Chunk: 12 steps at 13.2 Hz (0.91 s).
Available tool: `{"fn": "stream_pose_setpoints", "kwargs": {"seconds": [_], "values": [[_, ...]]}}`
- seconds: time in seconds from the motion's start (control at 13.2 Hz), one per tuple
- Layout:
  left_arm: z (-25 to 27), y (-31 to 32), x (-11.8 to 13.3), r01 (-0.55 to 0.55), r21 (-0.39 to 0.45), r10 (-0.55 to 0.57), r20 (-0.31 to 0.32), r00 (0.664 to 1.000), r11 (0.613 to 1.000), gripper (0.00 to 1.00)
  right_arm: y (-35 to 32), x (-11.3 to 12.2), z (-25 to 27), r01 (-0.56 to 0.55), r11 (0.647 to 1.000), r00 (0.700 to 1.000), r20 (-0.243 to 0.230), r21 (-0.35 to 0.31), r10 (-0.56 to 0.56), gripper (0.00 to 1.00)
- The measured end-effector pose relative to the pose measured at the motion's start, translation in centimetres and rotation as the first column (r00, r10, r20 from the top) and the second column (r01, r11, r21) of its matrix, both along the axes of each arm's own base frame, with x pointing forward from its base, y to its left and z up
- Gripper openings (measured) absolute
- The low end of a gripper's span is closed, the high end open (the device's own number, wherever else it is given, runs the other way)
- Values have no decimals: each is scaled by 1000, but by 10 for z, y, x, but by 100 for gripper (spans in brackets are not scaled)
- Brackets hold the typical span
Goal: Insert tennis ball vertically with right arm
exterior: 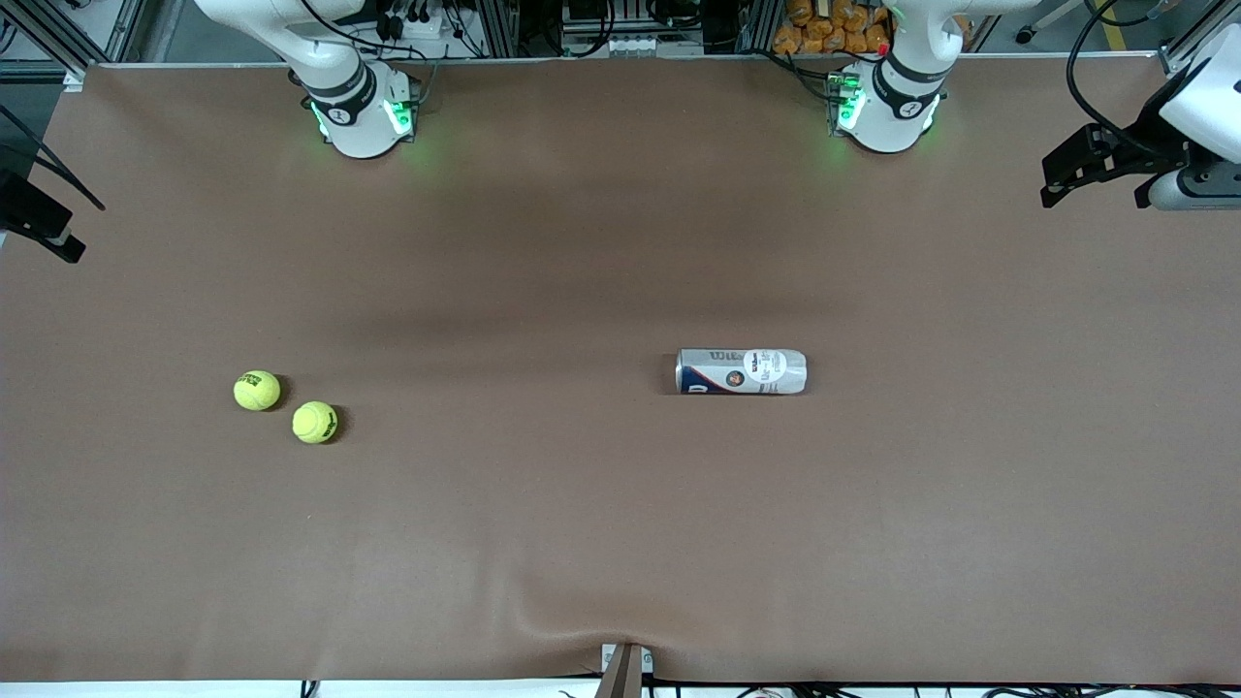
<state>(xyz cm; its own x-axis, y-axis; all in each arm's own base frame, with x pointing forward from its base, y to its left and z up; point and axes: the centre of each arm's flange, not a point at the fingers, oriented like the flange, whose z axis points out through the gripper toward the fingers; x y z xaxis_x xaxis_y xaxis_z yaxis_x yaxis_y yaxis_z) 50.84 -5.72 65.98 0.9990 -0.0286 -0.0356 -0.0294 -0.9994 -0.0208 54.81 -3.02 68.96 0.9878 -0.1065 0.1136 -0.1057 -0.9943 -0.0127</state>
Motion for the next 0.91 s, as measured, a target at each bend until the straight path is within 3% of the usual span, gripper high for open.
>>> {"fn": "stream_pose_setpoints", "kwargs": {"seconds": [0.38,0.91], "values": [[-11,-9,6,4,1,-4,-22,1000,1000,100,-4,6,-12,10,1000,1000,-25,-1,-10,100],[-22,-31,10,33,3,-33,-41,999,999,100,7,42,-102,4,1000,971,-238,-11,-7,100]]}}
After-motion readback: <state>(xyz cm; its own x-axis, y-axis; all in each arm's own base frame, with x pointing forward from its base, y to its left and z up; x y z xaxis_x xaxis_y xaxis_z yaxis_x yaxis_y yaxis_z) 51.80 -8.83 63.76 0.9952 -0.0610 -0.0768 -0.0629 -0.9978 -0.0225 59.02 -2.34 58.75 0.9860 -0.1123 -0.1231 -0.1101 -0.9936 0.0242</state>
